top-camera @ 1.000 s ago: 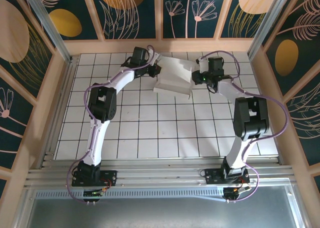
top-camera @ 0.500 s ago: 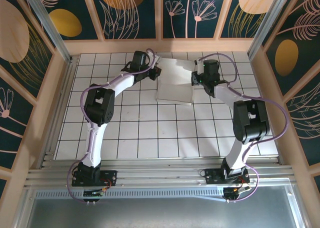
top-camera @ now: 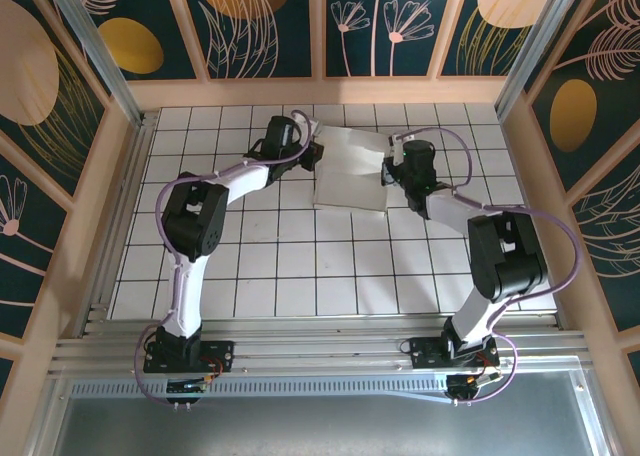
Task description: Fold the paper box
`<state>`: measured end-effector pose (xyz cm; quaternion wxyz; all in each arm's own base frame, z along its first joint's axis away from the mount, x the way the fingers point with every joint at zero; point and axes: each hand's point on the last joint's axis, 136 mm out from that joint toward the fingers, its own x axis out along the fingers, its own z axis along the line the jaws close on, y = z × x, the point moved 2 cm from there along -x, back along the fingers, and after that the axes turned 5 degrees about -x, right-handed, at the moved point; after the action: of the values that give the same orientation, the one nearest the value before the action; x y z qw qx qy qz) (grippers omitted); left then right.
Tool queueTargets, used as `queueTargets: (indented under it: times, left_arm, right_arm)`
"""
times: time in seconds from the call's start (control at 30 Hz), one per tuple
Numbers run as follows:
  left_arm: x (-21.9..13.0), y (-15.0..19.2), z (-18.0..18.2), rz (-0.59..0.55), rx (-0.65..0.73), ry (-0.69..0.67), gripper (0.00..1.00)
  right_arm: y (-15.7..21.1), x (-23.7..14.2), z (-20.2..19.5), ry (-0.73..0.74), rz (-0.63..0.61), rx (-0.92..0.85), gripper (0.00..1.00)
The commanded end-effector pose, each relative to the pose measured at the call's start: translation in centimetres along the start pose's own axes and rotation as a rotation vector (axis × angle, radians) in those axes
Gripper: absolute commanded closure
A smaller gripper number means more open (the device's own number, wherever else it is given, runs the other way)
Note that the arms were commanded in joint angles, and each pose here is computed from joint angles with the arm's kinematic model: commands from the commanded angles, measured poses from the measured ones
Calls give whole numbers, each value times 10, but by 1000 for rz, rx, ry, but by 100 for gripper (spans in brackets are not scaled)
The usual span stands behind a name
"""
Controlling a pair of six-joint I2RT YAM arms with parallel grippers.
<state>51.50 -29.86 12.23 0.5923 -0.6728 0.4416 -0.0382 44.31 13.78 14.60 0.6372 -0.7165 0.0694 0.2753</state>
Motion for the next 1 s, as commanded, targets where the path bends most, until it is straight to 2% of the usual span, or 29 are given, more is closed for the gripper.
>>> queueTargets:
  times: [0.0, 0.37, 0.57, 0.6, 0.8, 0.9, 0.97]
  left_arm:
    - [-17, -31, -36, -119, 4, 89, 100]
    - [-41, -19, -51, -219, 18, 157, 100]
    - [-48, -21, -56, -275, 110, 164, 100]
    - [-48, -21, -57, -283, 120, 169, 100]
    - [-50, -17, -61, -338, 231, 196, 100]
    - [-44, -14, -60, -303, 294, 189, 100]
    - [-42, -13, -60, -284, 331, 179, 100]
  right_arm:
    - [1, -13, 20, -40, -44, -1, 97]
    - [34, -39, 33, -33, -94, 16, 94]
    - [7, -68, 34, -46, -164, 9, 87]
    - [2, -76, 34, -53, -191, 17, 82]
    - [-35, -143, 43, -149, -293, -17, 36]
    - [-58, -172, 40, -137, -355, -99, 27]
    - [-73, -178, 36, -126, -334, -182, 23]
